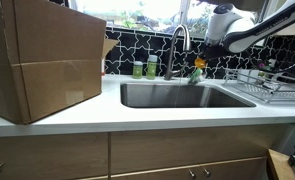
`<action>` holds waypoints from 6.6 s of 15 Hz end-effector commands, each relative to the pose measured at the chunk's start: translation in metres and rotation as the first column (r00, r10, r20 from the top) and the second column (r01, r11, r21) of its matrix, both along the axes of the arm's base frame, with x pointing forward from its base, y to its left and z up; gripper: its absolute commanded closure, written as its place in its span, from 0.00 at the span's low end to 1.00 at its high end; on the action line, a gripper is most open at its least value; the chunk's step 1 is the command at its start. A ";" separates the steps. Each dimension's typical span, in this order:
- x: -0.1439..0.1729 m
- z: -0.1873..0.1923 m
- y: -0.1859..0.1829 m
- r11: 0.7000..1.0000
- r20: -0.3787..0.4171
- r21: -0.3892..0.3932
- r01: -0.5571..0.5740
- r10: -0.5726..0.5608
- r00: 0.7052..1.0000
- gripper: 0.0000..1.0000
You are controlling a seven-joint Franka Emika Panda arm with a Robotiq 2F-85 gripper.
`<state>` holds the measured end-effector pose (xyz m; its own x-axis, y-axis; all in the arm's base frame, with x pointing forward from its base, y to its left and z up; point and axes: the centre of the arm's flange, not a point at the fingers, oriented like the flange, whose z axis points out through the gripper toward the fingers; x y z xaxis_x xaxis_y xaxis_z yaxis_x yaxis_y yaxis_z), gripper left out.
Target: Pick up the orange bowl, fetch some water in the orange bowl and pour it out into the sink three times then put the orange bowl back on the kitchen counter
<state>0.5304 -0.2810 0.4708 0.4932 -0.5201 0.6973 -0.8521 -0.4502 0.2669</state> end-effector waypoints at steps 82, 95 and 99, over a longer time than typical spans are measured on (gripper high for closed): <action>-0.063 -0.014 0.034 0.930 -0.131 -0.328 -0.166 0.129 0.983 0.99; -0.074 -0.003 0.049 0.996 -0.110 0.092 -0.015 0.026 0.994 0.99; -0.081 -0.005 0.050 0.955 -0.197 0.294 0.027 0.033 0.980 0.99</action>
